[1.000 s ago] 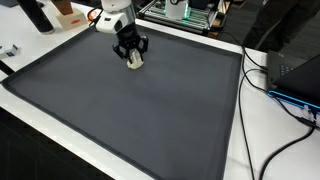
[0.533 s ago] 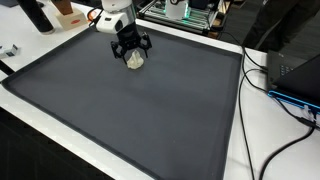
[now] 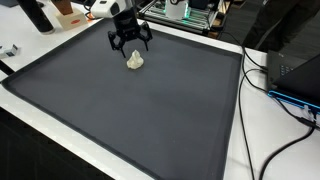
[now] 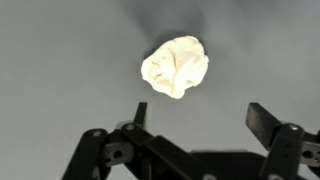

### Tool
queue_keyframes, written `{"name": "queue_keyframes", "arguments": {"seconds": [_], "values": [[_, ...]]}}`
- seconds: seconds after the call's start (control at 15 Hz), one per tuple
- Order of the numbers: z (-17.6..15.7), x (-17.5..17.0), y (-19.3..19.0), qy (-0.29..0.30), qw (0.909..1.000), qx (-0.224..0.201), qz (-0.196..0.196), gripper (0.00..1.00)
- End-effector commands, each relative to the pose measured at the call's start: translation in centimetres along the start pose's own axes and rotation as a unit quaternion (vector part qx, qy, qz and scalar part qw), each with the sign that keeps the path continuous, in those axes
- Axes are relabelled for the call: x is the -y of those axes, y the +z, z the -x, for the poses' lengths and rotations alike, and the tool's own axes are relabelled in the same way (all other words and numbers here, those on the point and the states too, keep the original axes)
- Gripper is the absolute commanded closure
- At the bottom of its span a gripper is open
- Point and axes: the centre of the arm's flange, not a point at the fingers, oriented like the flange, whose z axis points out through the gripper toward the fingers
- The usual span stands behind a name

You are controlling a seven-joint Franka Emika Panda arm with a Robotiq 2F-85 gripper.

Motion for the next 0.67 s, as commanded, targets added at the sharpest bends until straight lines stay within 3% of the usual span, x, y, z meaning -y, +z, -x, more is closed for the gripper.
{"name": "queue_keyframes", "arguments": {"seconds": [0.0, 0.27, 0.6], "values": [[3.6, 0.6, -3.5, 0.021, 0.9971, -0.060, -0.041, 0.00], [7.7, -1.4, -4.8, 0.104, 0.9784, -0.158, -0.084, 0.00], [13.4, -3.5, -3.6, 0.212, 0.9344, -0.251, -0.136, 0.00]]}}
